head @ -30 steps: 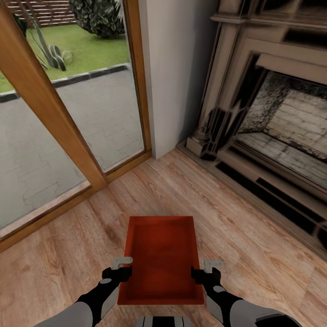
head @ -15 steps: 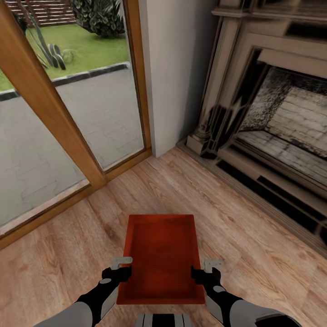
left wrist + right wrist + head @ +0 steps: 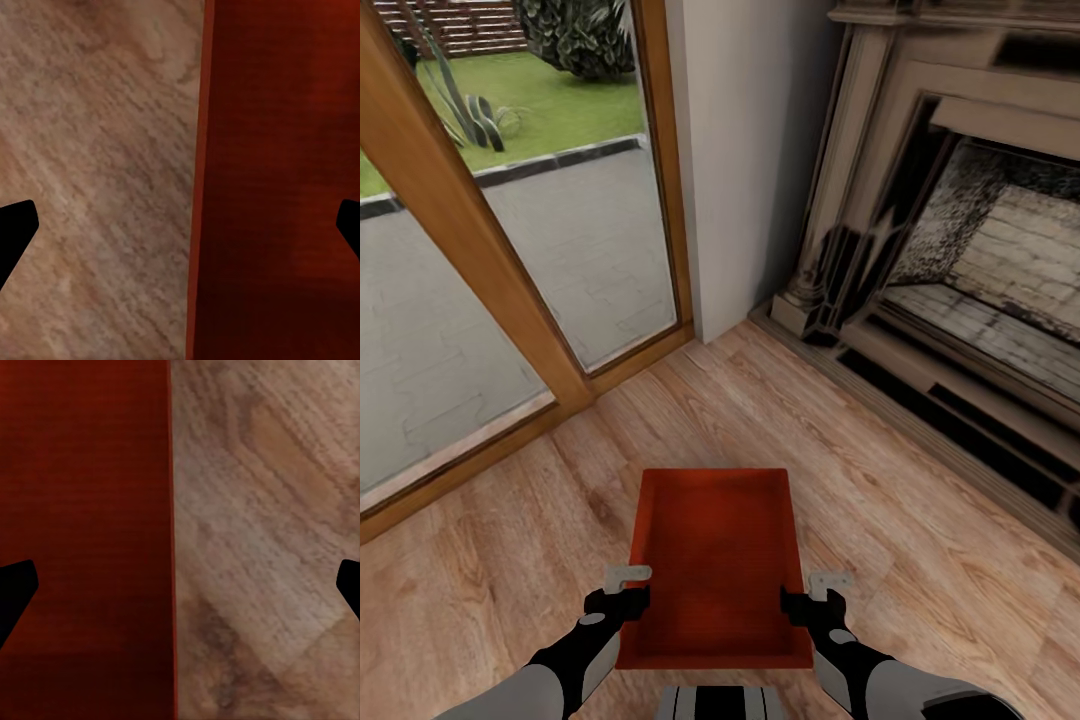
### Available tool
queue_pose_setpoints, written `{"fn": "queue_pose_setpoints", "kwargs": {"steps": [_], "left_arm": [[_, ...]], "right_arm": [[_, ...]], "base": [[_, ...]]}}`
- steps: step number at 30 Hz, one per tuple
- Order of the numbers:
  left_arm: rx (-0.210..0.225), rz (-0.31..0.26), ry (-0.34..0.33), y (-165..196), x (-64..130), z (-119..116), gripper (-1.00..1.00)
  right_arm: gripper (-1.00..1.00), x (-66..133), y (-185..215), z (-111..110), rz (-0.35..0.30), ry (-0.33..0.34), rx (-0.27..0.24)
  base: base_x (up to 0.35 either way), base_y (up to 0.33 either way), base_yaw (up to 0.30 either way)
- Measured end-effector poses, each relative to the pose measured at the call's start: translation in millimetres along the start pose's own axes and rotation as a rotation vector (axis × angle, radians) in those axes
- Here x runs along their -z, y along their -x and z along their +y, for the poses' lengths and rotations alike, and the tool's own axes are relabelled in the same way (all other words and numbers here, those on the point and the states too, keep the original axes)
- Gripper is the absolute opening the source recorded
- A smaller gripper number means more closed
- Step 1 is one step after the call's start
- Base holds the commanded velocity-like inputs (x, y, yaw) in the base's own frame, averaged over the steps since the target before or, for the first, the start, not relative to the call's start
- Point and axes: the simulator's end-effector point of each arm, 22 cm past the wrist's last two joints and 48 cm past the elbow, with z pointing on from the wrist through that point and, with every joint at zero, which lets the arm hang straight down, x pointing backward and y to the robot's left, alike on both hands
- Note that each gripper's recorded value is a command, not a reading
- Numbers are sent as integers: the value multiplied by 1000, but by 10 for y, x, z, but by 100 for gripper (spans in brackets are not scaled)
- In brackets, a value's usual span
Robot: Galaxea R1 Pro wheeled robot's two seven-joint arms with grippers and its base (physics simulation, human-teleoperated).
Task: Move the two storage containers from the living room to the garage. In the garage, place one container on the floor and stack the other container on top of it (either order is fine).
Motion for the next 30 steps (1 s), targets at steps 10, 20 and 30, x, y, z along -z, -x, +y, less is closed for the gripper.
{"fn": "queue_pose_setpoints", "kwargs": {"steps": [10,20,30], "left_arm": [[0,0,0,-24,-37,-1,100],[0,0,1,-132,-205,-2,100],[0,-1,0,-131,-204,-6,100]], "right_arm": [[100,-34,-26,-3,0,-1,0],[100,-190,-150,0,-1,0,0],[100,-191,-148,-3,-2,0,0]], "base": [[0,0,0],[0,0,0],[0,0,0]]}}
